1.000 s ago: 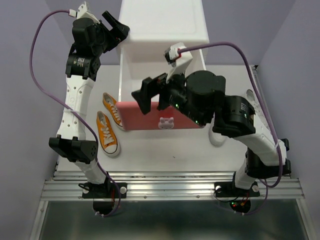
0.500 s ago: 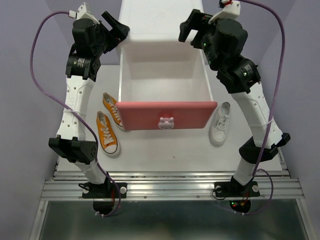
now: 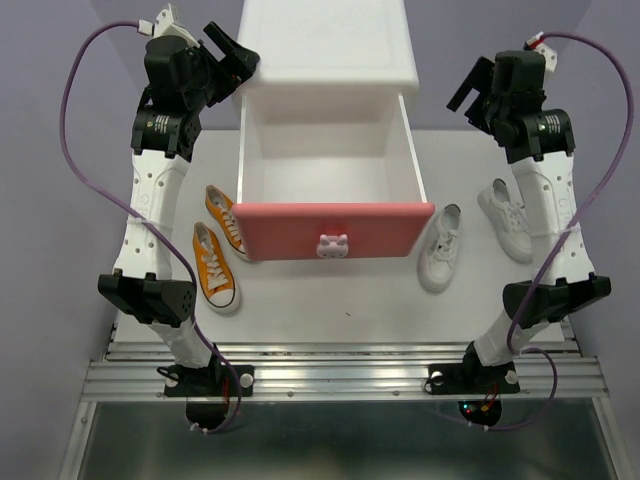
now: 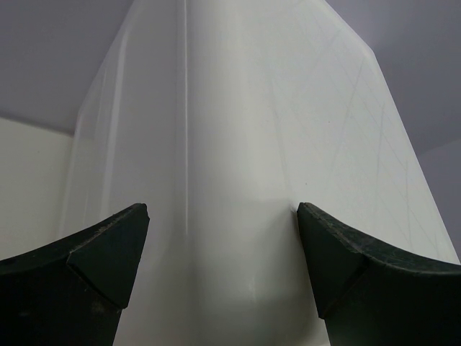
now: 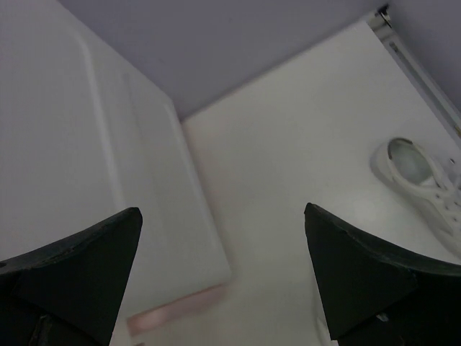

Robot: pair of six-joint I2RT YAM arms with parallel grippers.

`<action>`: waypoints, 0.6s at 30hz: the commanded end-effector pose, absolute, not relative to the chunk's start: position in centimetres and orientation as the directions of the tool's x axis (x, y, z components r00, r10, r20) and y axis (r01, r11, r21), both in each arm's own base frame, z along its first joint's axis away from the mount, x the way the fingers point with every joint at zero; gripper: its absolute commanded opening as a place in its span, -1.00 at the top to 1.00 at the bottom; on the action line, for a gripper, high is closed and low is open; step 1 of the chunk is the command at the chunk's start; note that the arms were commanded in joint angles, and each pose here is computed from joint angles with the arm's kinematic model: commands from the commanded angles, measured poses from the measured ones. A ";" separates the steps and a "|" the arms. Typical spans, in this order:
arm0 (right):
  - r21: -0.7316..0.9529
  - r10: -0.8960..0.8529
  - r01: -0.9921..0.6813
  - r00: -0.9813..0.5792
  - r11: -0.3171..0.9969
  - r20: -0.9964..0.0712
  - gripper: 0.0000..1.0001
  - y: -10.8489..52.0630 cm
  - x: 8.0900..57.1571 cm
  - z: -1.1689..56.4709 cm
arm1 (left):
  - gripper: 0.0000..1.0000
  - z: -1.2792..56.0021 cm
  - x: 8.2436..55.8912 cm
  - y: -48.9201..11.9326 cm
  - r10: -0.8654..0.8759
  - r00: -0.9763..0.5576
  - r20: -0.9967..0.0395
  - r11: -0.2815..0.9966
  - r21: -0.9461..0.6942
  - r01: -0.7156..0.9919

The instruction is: Place and organize the shoes in the shoe cabinet

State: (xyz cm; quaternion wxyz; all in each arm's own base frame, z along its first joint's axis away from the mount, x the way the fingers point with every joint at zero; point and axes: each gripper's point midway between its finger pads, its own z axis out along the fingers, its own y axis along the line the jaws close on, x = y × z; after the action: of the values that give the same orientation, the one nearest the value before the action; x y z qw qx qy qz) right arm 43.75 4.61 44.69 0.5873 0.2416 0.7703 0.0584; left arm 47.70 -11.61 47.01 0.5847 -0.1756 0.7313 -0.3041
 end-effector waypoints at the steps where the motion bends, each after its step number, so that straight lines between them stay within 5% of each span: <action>1: 0.280 0.463 0.400 -0.498 0.873 -0.733 -1.00 4.1 40.6 34.8 | -0.88 35.1 47.5 -8.9 -0.511 -0.498 -0.700 0.849 -0.501 -0.168; 3: 0.136 0.429 0.447 -0.663 0.884 -0.614 -1.00 3.3 37.8 26.9 | -0.88 34.9 47.5 -8.9 -0.509 -0.503 -0.698 0.850 -0.498 -0.170; 11: 0.117 0.381 0.374 -0.785 0.920 -0.488 -1.00 3.0 33.5 17.6 | -0.88 34.0 46.9 -8.9 -0.499 -0.523 -0.691 0.857 -0.485 -0.177; 18: 0.116 0.366 0.354 -0.806 0.928 -0.465 -1.00 2.6 34.9 13.7 | -0.88 33.7 46.5 -8.7 -0.493 -0.529 -0.691 0.861 -0.475 -0.183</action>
State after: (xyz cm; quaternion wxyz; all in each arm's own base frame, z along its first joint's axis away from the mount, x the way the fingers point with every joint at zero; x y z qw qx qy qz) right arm 31.49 2.15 13.14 0.1918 0.2077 0.9590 -0.0200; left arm 47.69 -11.62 46.94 0.5861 -0.1750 0.7300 -0.3048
